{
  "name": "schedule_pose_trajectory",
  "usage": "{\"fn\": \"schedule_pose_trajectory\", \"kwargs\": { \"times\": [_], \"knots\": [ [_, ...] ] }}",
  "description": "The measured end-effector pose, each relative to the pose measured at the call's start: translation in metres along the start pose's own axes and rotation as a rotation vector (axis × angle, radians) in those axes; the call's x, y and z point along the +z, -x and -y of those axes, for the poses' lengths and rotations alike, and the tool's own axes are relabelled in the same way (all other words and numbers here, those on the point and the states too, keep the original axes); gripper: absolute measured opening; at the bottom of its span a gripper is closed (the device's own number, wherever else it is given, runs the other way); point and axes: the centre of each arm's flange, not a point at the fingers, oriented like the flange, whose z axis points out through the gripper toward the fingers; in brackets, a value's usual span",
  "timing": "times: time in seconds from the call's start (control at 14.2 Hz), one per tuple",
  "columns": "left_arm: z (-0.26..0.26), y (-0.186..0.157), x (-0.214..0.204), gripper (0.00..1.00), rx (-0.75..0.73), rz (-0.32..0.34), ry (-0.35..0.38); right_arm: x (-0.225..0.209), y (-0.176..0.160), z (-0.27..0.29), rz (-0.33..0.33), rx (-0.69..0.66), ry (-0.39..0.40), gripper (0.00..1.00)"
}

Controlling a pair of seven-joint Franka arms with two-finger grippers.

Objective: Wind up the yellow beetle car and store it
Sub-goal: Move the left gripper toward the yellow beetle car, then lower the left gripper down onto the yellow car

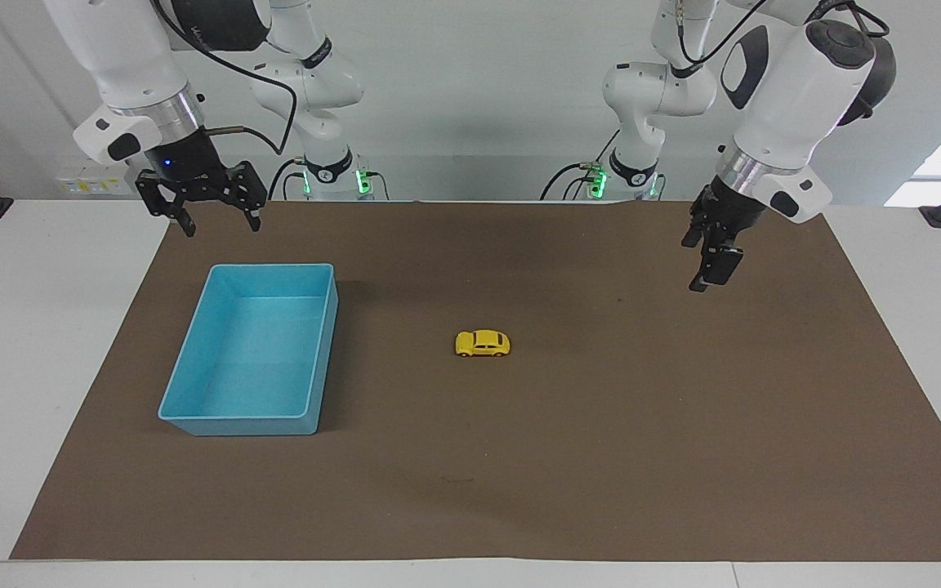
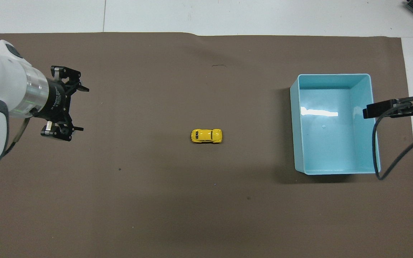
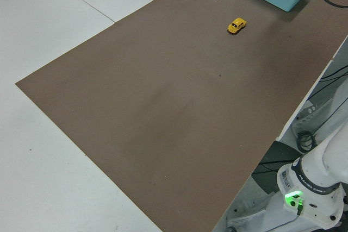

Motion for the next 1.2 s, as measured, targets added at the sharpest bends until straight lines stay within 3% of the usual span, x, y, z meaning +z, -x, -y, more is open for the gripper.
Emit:
{"fn": "schedule_pose_trajectory", "kwargs": {
  "times": [0.42,0.85,1.2],
  "knots": [
    [0.005,0.051,0.012,1.0,-0.159,0.003,-0.02,-0.001,0.0,0.0,-0.001,0.0,0.0,1.0],
    [-0.01,0.116,0.063,1.0,-0.266,-0.012,-0.071,-0.001,0.0,0.0,-0.001,0.0,0.0,1.0],
    [-0.022,0.18,0.117,1.0,-0.258,-0.015,-0.085,-0.001,0.0,0.0,-0.001,0.0,0.0,1.0]
  ]
}}
